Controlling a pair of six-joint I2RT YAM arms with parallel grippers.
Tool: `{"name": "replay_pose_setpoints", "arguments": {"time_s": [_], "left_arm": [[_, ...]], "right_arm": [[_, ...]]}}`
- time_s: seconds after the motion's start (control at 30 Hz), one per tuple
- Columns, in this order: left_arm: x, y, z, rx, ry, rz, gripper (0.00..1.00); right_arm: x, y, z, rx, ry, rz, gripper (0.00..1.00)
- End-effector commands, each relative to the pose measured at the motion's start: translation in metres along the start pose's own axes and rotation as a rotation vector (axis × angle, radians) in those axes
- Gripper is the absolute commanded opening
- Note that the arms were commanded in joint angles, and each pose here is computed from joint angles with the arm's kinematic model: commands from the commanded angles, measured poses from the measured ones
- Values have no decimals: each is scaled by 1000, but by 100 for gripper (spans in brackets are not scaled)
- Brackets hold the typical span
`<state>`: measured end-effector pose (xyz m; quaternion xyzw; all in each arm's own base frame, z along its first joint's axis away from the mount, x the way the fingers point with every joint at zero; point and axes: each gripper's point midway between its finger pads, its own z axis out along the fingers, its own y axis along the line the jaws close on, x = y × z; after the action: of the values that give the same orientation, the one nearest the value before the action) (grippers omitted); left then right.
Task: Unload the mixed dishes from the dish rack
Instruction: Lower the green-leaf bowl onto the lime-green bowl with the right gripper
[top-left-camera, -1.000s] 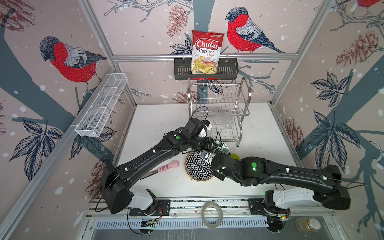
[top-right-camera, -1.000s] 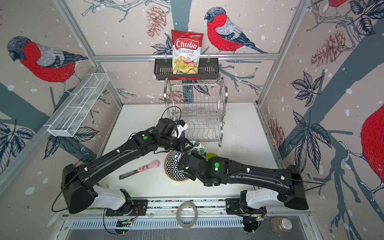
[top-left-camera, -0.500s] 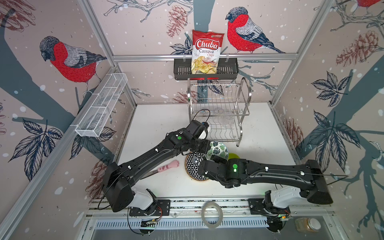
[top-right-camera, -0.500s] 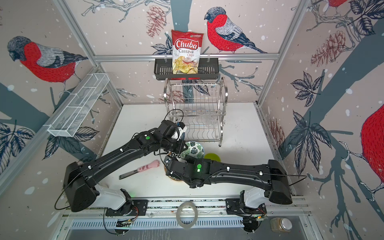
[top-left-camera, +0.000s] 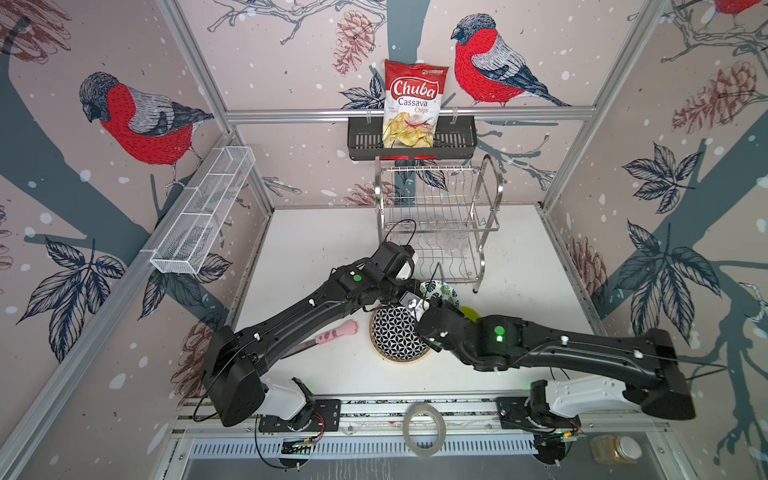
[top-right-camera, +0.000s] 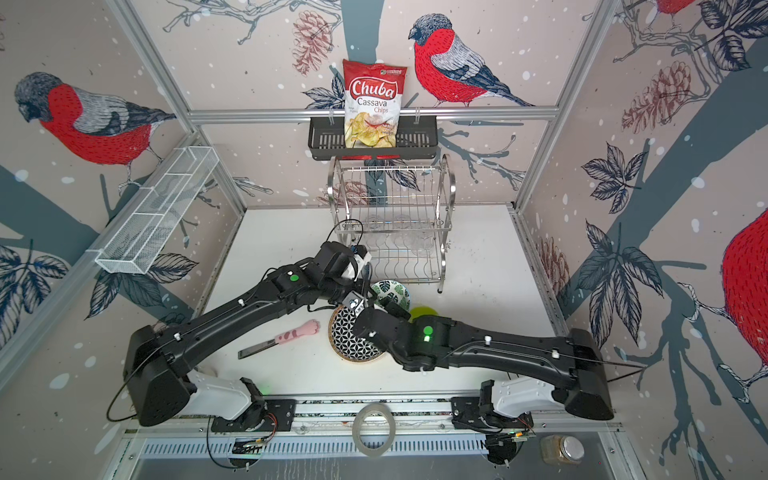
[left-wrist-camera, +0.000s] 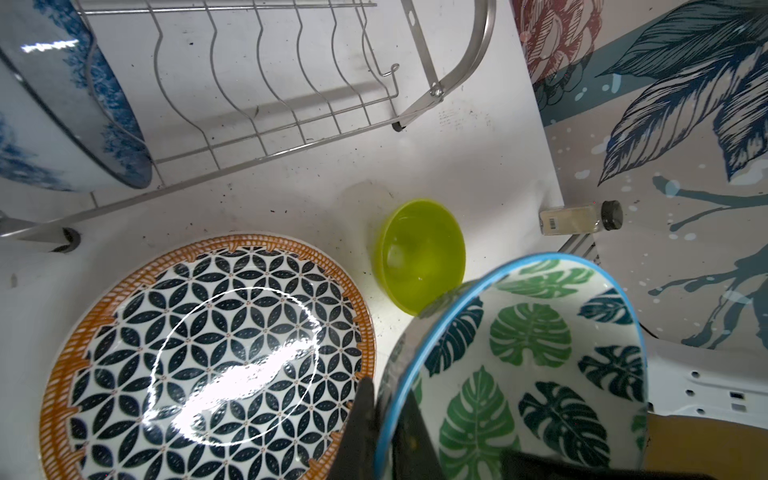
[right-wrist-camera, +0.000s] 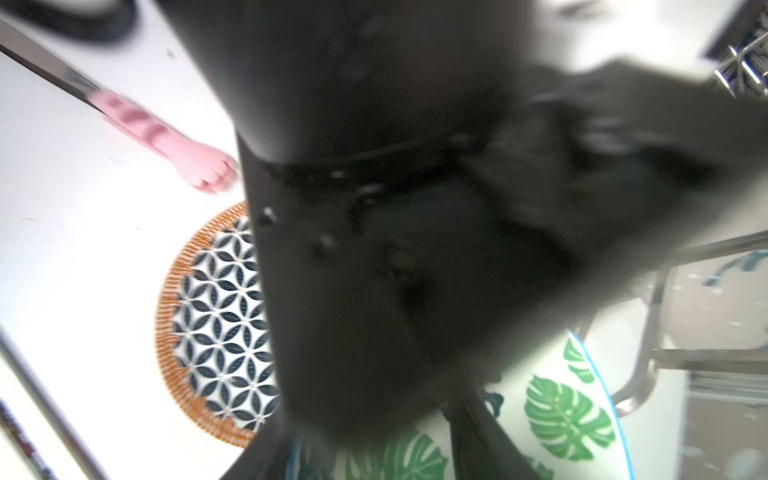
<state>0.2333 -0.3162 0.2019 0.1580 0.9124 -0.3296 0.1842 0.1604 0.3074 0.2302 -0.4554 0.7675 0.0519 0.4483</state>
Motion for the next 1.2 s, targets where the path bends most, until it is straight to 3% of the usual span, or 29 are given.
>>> {"name": "replay_pose_setpoints", "arguments": {"time_s": [0.0, 0.13, 0.27, 0.53, 0.7, 0.9, 1.17], "left_arm": [[6, 5, 4, -14, 21, 0, 0], [6, 9, 7, -33, 22, 2, 0], [3, 9, 7, -35, 16, 4, 0], [-6, 14, 0, -88, -18, 13, 0], [-9, 18, -6, -124, -36, 23, 0], [-9, 23, -8, -152, -43, 28, 0], [-10, 23, -8, -155, -47, 39, 0]], "right_arm": [[-45, -4, -26, -121, -213, 193, 58], [-61, -25, -62, -209, -375, 317, 62], [-56, -52, -74, -197, -418, 415, 64], [2, -94, -28, -32, -152, 584, 64], [23, -88, -2, -110, -21, 642, 57], [18, -78, 7, -189, -7, 654, 49], [28, -56, 31, -272, 102, 663, 40]]}}
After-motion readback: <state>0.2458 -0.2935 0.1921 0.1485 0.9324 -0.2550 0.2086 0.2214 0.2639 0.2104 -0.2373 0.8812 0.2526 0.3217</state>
